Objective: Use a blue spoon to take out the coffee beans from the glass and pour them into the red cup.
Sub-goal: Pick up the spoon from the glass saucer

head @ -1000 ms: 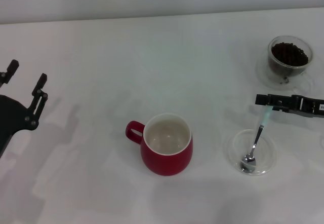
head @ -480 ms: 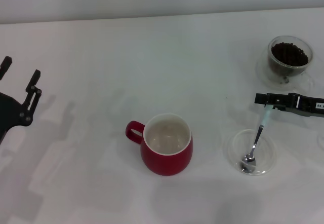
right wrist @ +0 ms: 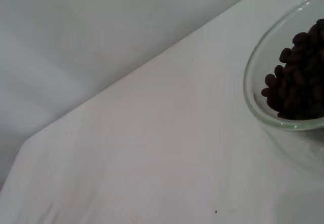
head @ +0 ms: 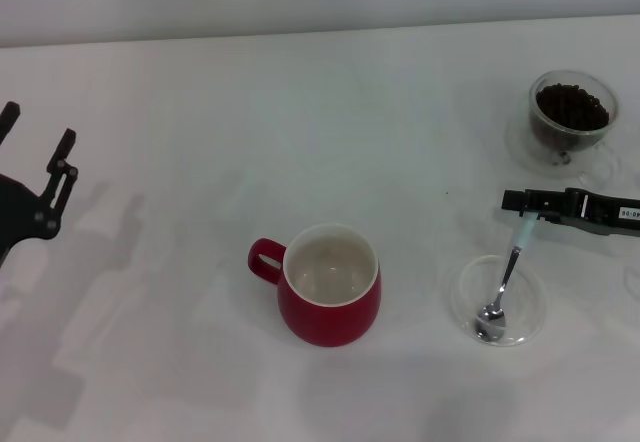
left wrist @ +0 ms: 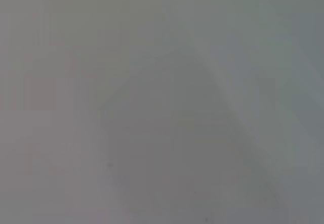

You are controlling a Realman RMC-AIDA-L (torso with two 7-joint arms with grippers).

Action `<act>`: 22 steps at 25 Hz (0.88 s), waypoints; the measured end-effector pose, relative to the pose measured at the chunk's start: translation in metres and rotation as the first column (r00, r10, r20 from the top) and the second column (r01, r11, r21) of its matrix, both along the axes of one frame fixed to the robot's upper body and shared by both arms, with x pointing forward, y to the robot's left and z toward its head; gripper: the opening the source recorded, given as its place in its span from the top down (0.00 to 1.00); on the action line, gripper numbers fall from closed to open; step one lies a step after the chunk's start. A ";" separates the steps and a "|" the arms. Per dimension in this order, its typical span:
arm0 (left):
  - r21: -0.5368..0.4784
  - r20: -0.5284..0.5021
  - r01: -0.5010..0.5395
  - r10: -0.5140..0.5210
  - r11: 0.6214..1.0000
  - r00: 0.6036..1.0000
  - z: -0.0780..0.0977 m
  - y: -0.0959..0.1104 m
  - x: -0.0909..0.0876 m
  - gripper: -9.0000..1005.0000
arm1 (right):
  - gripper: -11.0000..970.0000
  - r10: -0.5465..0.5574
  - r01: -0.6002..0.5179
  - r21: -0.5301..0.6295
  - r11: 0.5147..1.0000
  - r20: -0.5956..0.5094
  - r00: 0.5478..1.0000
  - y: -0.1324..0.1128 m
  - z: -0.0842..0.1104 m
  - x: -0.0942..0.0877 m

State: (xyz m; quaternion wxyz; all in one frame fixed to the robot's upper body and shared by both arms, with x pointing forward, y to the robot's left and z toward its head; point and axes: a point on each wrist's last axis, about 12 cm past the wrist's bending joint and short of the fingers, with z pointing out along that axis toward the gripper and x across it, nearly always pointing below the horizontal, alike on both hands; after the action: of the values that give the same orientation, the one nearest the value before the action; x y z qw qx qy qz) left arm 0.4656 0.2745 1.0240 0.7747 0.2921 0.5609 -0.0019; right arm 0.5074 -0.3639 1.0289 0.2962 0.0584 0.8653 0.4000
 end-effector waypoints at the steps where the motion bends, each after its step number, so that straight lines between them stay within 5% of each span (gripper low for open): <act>1: 0.000 0.000 0.000 0.000 1.000 1.000 0.000 0.000 0.000 0.50 | 0.45 0.000 0.000 0.000 1.000 -0.001 1.000 0.000 0.000 0.000; 22: 0.009 -0.007 -0.005 0.005 1.000 1.000 0.001 -0.001 0.009 0.49 | 0.56 0.004 -0.004 0.014 1.000 0.002 1.000 0.001 0.002 0.000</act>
State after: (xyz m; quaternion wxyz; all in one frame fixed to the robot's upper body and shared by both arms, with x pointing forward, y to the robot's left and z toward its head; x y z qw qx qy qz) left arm 0.4746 0.2730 1.0252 0.7714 0.2941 0.5643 0.0016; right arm 0.5072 -0.3632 1.0308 0.2957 0.0584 0.8623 0.4069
